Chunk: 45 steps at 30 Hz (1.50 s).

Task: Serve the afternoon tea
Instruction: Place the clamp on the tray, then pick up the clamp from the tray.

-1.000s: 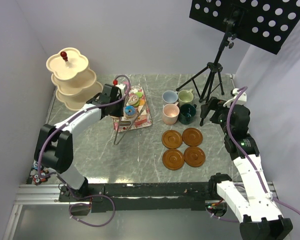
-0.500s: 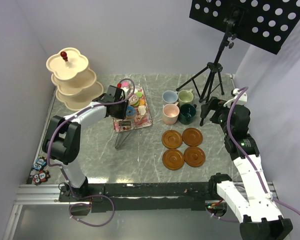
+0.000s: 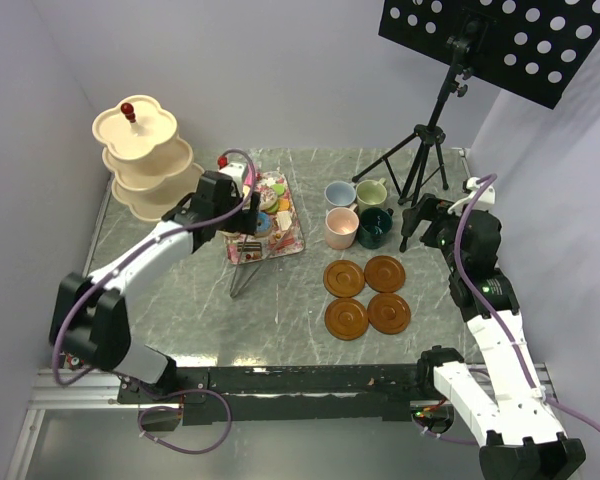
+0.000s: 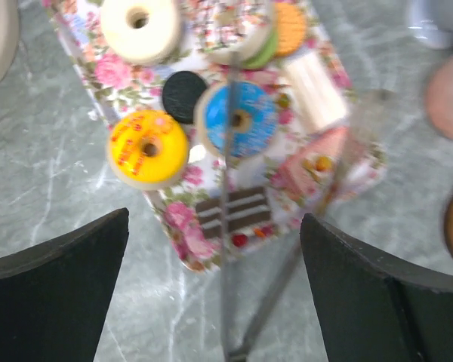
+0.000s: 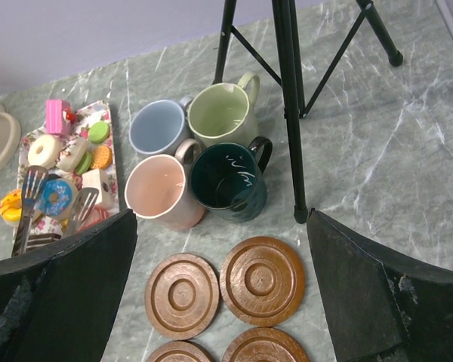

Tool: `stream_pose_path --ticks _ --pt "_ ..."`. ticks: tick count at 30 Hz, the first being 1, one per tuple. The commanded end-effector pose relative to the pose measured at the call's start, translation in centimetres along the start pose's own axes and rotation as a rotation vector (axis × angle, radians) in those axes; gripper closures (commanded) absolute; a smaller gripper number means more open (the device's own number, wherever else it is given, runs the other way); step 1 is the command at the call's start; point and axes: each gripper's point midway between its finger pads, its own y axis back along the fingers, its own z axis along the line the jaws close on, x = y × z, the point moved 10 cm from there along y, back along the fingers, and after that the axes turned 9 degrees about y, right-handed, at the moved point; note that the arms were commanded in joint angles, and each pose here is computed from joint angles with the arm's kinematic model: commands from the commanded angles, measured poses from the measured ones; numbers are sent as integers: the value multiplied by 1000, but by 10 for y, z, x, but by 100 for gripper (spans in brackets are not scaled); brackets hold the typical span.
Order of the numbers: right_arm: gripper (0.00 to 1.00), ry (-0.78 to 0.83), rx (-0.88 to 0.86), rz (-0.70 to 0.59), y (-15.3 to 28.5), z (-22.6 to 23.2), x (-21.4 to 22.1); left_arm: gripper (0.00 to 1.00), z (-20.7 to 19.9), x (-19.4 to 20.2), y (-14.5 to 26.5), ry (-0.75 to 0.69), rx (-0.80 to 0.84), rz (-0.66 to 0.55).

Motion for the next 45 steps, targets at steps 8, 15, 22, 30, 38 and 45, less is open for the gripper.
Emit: stream_pose_path --ticks 8,15,22,30,38,45 --pt "0 -16 -32 -45 1 4 -12 0 -19 58 31 68 156 88" --pt "0 -27 -41 -54 -2 6 -19 0 -12 91 26 90 87 170" --pt "0 -38 -80 -52 -1 10 -22 0 -15 101 11 64 43 206" --pt "0 -52 -76 -44 3 9 -14 1 -21 111 2 -6 3 227" --pt "0 -56 -81 -44 4 9 -13 18 -26 113 -8 -68 -137 197" --pt "0 -63 -84 -29 2 10 -8 28 -27 119 -17 -85 -168 212"
